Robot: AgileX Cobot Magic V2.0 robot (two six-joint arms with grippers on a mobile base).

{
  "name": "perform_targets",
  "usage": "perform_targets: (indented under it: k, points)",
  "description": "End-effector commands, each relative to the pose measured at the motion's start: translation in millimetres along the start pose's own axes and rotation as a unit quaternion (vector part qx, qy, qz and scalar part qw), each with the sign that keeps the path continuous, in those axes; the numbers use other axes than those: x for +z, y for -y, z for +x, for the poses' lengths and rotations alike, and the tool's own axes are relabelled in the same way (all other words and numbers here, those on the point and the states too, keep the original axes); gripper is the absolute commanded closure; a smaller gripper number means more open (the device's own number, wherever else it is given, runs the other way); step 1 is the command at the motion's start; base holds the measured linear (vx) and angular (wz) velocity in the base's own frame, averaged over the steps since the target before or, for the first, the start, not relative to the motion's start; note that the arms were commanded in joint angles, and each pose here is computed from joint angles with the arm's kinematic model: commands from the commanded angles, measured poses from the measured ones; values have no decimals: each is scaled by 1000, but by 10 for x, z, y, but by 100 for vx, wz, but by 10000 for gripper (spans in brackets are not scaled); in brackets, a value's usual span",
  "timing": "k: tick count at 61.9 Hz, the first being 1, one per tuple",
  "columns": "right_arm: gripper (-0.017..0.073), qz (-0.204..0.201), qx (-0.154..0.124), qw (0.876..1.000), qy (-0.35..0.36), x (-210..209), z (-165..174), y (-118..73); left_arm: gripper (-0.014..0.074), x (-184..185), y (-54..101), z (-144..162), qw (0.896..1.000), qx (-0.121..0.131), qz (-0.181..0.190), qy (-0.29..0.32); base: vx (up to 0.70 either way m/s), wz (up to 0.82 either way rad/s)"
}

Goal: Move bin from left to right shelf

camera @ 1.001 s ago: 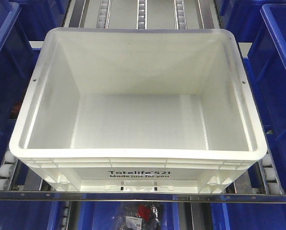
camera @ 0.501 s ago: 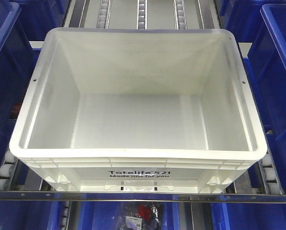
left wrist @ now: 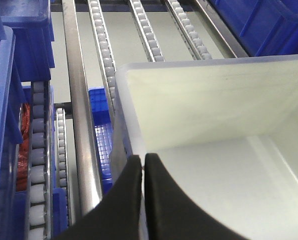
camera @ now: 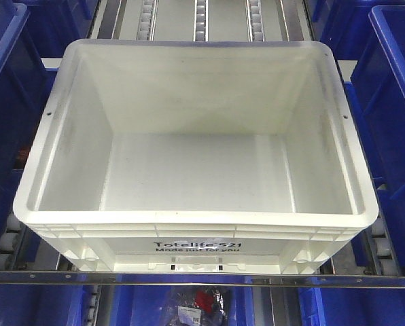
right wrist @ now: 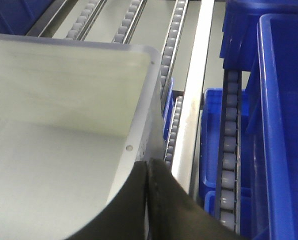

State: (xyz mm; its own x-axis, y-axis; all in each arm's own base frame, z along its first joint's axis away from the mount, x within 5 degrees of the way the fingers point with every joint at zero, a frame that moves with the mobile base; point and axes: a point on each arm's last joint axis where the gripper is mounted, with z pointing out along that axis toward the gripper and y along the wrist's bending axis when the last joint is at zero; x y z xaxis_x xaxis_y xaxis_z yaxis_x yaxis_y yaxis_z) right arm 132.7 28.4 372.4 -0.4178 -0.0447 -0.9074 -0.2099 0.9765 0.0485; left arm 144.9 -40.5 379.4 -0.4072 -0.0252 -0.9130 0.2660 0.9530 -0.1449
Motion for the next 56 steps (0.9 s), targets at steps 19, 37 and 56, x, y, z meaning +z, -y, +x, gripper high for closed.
perform_targets:
  k: [19,37,56]
  points:
    - [533,-1,0,998,68,-59,-188,-6,540,-31,24,-153,999,-7,6,46,0,0]
    - [183,-3,7,997,80,-62,-209,-8,209,58,11,-143,999,-8,4,32,0,0]
    - [-118,-5,53,996,69,12,-208,-2,67,87,6,-150,999,-9,3,33,0,0]
